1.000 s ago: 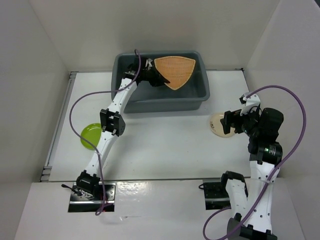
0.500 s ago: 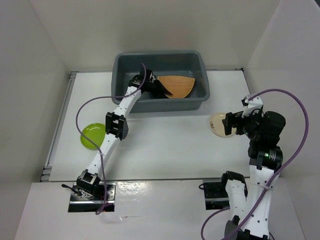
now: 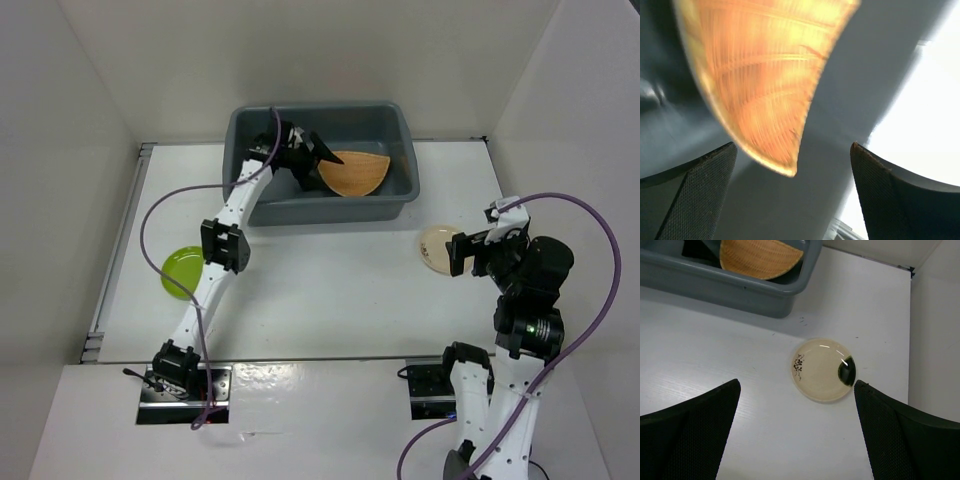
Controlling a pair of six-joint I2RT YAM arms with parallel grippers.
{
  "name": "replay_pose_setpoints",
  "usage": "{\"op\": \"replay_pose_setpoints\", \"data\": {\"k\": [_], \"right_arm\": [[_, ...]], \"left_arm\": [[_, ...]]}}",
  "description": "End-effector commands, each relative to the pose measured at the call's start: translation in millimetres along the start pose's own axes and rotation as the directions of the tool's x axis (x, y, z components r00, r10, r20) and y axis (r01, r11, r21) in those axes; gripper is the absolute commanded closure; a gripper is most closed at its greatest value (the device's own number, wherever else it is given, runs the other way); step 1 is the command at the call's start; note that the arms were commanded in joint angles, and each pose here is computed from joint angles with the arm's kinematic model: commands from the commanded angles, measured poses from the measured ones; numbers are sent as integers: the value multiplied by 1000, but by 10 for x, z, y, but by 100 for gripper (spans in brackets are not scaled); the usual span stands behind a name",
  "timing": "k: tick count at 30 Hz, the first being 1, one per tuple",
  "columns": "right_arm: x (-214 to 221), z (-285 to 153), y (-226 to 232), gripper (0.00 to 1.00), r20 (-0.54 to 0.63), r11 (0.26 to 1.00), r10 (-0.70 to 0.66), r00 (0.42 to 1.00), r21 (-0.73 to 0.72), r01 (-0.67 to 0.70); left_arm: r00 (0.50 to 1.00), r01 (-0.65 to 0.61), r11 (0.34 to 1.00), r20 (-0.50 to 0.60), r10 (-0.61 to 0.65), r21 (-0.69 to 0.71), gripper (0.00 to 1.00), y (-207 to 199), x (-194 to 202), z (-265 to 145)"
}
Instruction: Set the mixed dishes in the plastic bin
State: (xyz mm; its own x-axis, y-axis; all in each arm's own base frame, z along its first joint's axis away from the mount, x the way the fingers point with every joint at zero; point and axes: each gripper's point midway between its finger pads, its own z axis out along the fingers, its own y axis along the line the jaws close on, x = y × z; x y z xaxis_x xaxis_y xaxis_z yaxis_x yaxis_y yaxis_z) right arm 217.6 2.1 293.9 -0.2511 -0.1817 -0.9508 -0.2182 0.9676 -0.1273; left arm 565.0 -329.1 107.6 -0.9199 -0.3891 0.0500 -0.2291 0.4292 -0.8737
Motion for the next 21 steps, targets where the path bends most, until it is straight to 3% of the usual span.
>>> {"op": "replay_pose_setpoints", "data": {"k": [1,3,4,6,8,9,11,12,13,15,16,18,19,20,21], "right_arm": [[-132,-60,-18,2,71,999,-29,997,28,27],[-167,-81,-17,2,87,999,-39,995,34,36],[-168,-82,-17,2,87,999,-39,995,34,36],[-177,-107,-29,2,93,998,-44,995,48,39],[-192,-108,-53,2,97,998,-39,994,62,33],[-193,-108,-53,2,98,998,-39,994,62,33],[-205,-128,-45,2,105,997,-44,994,65,37],[-205,-128,-45,2,105,997,-44,993,65,37],[-205,-128,-45,2,105,997,-44,993,65,37],[-219,-152,-36,2,114,997,-49,992,68,41],[-231,-172,-28,2,121,996,-54,991,70,45],[-247,-199,-17,2,132,996,-60,989,74,50],[-263,-227,-7,2,142,995,-66,988,78,55],[-280,-258,6,2,153,995,-73,986,82,61],[-280,-258,6,2,153,995,-73,986,82,61]], "left_arm": [[980,-180,978,108,169,105,0,-987,52,-758],[964,-226,970,162,210,86,0,-1152,67,-939],[934,-314,946,206,291,86,0,-1409,172,-1147],[879,-384,923,302,370,-12,0,-1534,180,-1382],[772,-511,849,363,522,-134,0,-1751,392,-1709],[729,-451,832,405,552,-322,0,-1541,303,-1874],[633,-462,729,389,670,-505,0,-1517,512,-2109],[599,-364,675,394,697,-642,0,-1307,406,-2221],[601,-385,648,354,716,-657,0,-1306,516,-2257],[716,-354,599,204,667,-718,0,-764,612,-2038],[748,-346,588,164,644,-731,0,-596,631,-2009],[774,-318,601,165,611,-734,0,-472,641,-2131],[837,-304,549,58,545,-778,0,79,785,-2005],[799,-313,584,125,589,-749,0,46,667,-1966],[746,-312,632,229,626,-710,0,-193,757,-2362]]}}
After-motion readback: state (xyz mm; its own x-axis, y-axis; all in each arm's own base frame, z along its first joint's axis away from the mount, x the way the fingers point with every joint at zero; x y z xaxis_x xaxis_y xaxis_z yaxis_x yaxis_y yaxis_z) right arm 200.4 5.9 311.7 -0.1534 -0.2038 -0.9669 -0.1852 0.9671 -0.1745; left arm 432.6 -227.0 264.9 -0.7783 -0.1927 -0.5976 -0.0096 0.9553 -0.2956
